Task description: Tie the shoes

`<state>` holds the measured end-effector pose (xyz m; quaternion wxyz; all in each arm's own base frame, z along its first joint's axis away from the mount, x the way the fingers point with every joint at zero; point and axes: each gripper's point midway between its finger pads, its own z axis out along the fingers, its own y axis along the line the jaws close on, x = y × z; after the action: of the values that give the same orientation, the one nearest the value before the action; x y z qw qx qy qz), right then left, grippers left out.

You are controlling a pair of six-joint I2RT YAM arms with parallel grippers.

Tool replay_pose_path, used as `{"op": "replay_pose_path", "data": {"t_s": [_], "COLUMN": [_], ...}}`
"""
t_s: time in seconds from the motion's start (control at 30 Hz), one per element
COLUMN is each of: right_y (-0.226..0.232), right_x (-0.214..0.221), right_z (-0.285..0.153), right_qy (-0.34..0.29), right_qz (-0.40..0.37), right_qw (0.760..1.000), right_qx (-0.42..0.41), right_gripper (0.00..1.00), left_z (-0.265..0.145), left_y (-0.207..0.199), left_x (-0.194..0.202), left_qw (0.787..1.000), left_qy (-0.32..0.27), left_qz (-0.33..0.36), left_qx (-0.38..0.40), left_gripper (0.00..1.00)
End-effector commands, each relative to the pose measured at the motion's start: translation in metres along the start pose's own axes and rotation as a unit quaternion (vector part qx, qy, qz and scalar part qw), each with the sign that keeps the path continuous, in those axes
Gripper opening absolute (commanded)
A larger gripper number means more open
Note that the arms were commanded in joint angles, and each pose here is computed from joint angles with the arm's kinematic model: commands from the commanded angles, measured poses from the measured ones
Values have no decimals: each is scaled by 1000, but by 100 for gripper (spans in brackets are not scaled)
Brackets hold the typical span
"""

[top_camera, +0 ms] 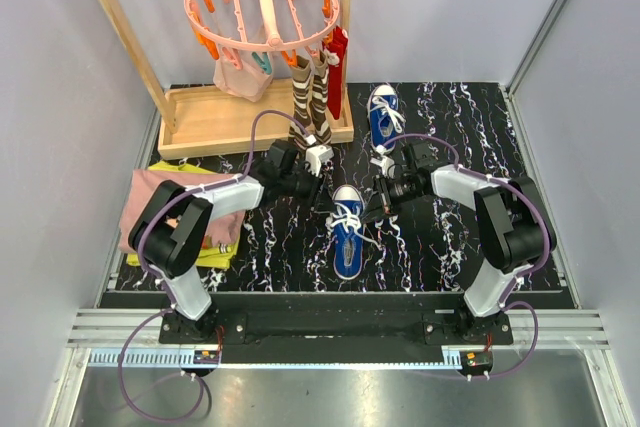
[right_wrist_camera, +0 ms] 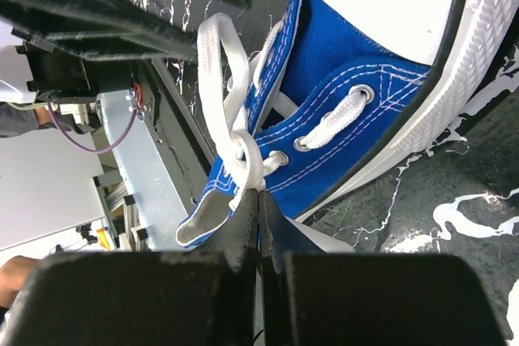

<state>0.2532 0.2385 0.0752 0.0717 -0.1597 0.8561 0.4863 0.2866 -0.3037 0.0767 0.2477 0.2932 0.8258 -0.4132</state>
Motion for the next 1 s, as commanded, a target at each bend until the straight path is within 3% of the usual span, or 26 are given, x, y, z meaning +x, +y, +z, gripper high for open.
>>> {"op": "replay_pose_path", "data": {"t_s": [0.0,0.07,0.17,0.97], "right_y": [15,15,15,16], "right_x": [-12,-13,-13,-10], "right_z": [-8,-9,-12,-22], "right_qy": [-16,-16,-17,-26], "right_qz": [-45,-46,-52,-65], "right_qw": [999,999,998,996], "right_qx": [7,10,19,55], "right_gripper": [0,0,0,0], "left_z": [3,2,-7,-52], "left_y": [-3,-3,-3,11], "left_x": [-26,-28,-24,9], "left_qw": [999,999,1000,999], "left_qy": [-29,-29,-27,-22], "left_qz": [20,22,16,2], "left_qx": [12,11,4,-42], "left_gripper": [28,11,0,0]}}
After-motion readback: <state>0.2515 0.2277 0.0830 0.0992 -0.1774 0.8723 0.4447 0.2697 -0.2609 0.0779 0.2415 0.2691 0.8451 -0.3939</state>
